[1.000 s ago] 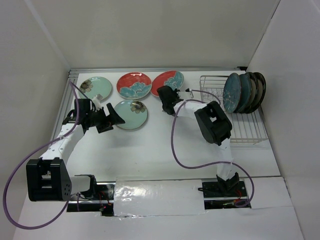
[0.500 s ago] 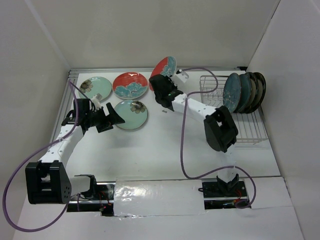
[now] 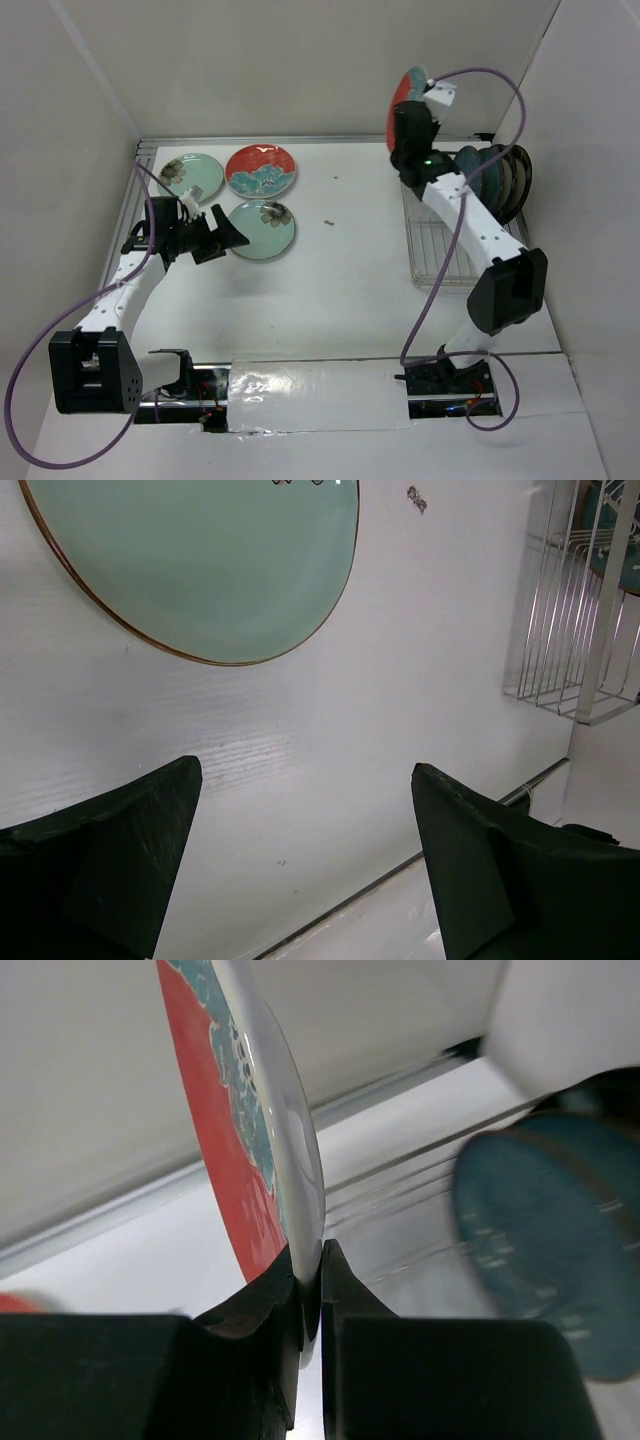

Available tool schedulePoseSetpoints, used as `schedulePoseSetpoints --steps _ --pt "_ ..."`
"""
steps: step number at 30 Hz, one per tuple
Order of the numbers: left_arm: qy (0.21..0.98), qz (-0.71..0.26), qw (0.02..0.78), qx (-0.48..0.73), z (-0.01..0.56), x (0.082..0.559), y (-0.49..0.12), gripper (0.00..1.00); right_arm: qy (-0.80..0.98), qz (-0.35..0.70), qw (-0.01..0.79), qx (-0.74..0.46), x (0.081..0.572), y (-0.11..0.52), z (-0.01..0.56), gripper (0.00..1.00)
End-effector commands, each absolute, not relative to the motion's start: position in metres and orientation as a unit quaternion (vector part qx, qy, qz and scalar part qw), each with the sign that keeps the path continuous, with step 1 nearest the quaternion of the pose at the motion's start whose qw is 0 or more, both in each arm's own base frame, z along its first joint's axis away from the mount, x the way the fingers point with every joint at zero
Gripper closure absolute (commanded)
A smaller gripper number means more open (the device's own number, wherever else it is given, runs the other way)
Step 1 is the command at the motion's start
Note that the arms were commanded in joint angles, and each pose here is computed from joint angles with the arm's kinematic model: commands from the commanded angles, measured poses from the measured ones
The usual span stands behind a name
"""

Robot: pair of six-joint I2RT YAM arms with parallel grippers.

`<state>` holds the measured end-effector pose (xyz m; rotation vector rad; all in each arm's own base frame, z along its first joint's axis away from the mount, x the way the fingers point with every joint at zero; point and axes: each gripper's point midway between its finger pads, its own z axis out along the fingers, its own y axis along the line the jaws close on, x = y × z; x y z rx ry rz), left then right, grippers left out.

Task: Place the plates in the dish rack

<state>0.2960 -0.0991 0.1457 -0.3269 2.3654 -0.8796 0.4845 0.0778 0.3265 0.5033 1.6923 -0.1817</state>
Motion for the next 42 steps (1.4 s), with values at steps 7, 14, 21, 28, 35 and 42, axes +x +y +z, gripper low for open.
schedulePoseSetpoints --steps 7,14,21,28,35,42 --pt "0.881 -0.336 0.316 -0.104 0.154 0.299 -0.099 0.01 0.728 -0.17 0.645 0.157 0.435 -0.046 0.377 1.0" --pt "0.882 -0.339 0.31 -0.104 0.153 0.299 -0.101 0.01 0.75 -0.178 0.621 0.142 0.425 -0.073 0.347 1.0" --pt "0.883 -0.339 0.306 -0.105 0.15 0.299 -0.1 0.01 0.75 -0.217 0.608 0.146 0.413 -0.087 0.329 1.0" --pt "0.883 -0.339 0.306 -0.105 0.15 0.299 -0.1 0.01 0.724 -0.223 0.637 0.147 0.402 -0.082 0.347 1.0" --pt "0.885 -0.339 0.302 -0.107 0.148 0.3 -0.1 0.01 0.696 -0.216 0.671 0.135 0.397 -0.061 0.389 1.0" --pt "0.885 -0.339 0.302 -0.107 0.148 0.3 -0.1 0.01 0.674 -0.253 0.676 0.159 0.387 -0.068 0.401 1.0"
